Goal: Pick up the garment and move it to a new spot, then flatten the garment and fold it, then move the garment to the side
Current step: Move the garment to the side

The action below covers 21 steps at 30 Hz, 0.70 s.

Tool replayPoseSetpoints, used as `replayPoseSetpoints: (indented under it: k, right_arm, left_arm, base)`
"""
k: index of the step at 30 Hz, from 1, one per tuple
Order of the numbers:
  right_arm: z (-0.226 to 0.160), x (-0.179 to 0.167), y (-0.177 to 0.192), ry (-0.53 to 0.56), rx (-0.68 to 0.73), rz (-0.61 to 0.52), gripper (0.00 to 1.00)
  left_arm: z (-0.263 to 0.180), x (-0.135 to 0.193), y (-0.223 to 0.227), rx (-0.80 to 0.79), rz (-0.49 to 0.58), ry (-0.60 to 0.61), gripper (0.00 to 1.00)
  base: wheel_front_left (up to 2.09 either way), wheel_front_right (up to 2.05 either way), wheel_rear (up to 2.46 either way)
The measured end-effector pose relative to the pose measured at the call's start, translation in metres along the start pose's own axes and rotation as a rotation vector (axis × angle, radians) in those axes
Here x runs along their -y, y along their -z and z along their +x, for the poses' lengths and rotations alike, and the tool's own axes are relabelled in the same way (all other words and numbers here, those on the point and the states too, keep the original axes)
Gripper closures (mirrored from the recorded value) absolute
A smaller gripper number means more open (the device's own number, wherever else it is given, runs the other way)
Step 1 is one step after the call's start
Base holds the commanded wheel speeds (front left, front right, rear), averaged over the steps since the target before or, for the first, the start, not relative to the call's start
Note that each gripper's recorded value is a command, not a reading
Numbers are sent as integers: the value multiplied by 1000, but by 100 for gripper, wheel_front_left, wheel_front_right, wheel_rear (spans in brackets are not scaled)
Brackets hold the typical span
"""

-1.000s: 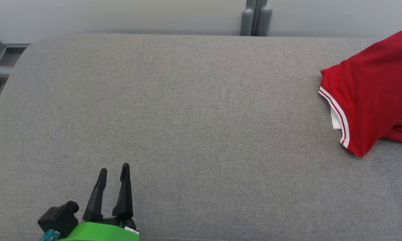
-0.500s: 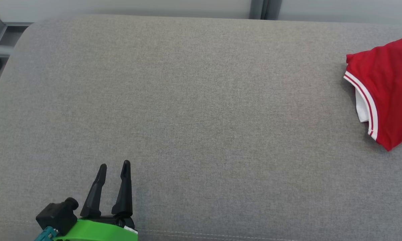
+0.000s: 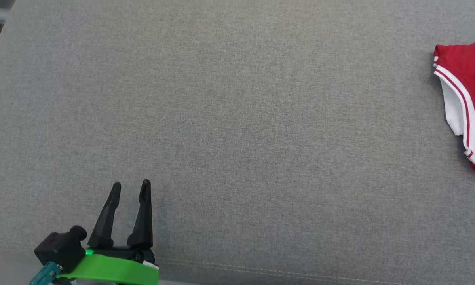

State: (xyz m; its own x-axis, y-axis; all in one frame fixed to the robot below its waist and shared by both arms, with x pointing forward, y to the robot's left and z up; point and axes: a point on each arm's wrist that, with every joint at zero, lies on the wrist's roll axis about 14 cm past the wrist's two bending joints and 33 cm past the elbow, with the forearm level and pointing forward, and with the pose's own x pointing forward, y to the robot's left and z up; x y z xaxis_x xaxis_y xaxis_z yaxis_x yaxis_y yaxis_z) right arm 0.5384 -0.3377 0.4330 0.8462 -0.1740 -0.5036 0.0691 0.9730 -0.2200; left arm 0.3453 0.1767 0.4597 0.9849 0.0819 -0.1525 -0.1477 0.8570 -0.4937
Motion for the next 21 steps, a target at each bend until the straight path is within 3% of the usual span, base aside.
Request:
replayPoseSetpoints:
  k: [1,2,4,8,14,21]
  right_arm:
    - [3,-1,4,2,-9,5,72]
    - [6,-3,8,3,-14,11,56]
    - [12,-5,17,7,-31,17,0]
    - [16,-6,32,20,-59,24,0]
    - [9,21,42,88,-77,28,0]
    - [-6,47,33,147,-17,28,0]
  left_arm:
    - [2,-1,0,-1,4,-2,0]
    - [5,-1,-1,3,7,-2,0]
    - [11,1,-4,14,9,4,0]
    - [16,0,-2,7,18,5,0]
    - [19,5,3,-9,14,19,0]
    - [23,16,5,-16,7,57,0]
  base:
    - [0,0,0]
    - [0,0,0]
    - [0,0,0]
    - [0,0,0]
    - [0,0,0]
    - [0,0,0]
